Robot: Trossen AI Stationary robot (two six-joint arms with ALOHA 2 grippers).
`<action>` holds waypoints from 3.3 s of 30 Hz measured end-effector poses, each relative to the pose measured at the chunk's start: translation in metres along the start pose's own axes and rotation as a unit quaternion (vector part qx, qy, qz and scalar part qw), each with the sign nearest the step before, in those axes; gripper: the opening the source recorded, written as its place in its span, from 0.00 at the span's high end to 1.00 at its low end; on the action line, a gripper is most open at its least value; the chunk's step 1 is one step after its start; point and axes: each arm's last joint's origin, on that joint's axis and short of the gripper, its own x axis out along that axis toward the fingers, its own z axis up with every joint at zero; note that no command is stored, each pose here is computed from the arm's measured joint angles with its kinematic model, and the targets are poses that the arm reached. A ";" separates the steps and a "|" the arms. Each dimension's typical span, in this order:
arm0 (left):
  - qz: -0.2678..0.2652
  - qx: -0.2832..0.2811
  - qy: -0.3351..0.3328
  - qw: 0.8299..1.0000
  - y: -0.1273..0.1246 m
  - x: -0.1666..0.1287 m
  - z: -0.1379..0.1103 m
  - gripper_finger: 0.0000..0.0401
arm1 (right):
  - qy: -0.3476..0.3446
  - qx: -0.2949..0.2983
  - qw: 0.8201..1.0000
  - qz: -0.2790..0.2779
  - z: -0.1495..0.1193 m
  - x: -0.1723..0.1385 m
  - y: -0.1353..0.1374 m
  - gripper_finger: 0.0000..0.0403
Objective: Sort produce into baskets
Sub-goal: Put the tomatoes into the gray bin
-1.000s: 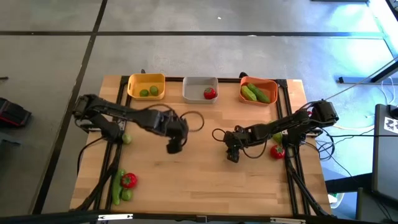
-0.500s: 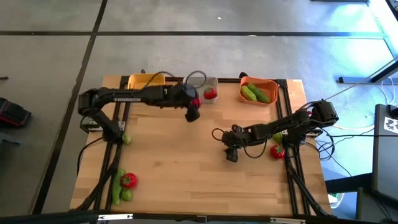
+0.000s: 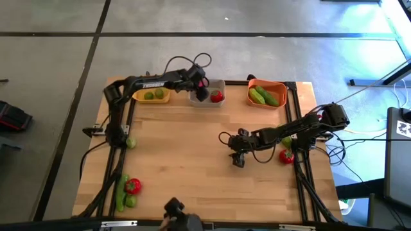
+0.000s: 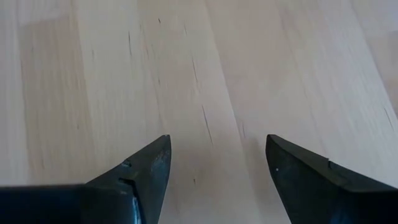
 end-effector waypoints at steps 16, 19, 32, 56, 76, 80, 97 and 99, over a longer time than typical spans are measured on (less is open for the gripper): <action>0.016 0.009 0.064 0.998 0.007 0.020 -0.011 0.21 | 0.004 -0.007 1.000 0.003 -0.001 0.000 0.000 0.37; 0.012 0.019 0.069 0.997 0.003 0.004 -0.003 0.19 | 0.004 -0.007 1.000 0.003 -0.001 0.000 0.000 0.37; -0.046 0.144 0.040 0.988 -0.030 -0.149 -0.004 0.19 | 0.005 -0.021 1.000 0.002 -0.001 0.000 0.000 0.37; -0.211 0.188 0.157 0.946 -0.115 -0.347 -0.171 0.19 | -0.003 -0.020 1.000 -0.017 0.000 0.000 -0.001 0.37; -0.120 0.266 0.211 0.933 -0.188 -0.371 -0.317 0.19 | -0.003 -0.019 1.000 -0.018 0.000 0.000 -0.001 0.37; -0.081 0.276 0.222 0.932 -0.194 -0.365 -0.335 0.19 | -0.003 -0.019 1.000 -0.017 0.000 0.000 -0.001 0.37; -0.077 0.258 0.243 0.932 -0.178 -0.341 -0.370 0.19 | -0.003 -0.017 1.000 -0.017 0.000 0.000 -0.001 0.37; -0.084 0.246 0.246 0.934 -0.173 -0.337 -0.370 0.19 | -0.003 -0.005 1.000 -0.017 0.000 0.000 -0.001 0.37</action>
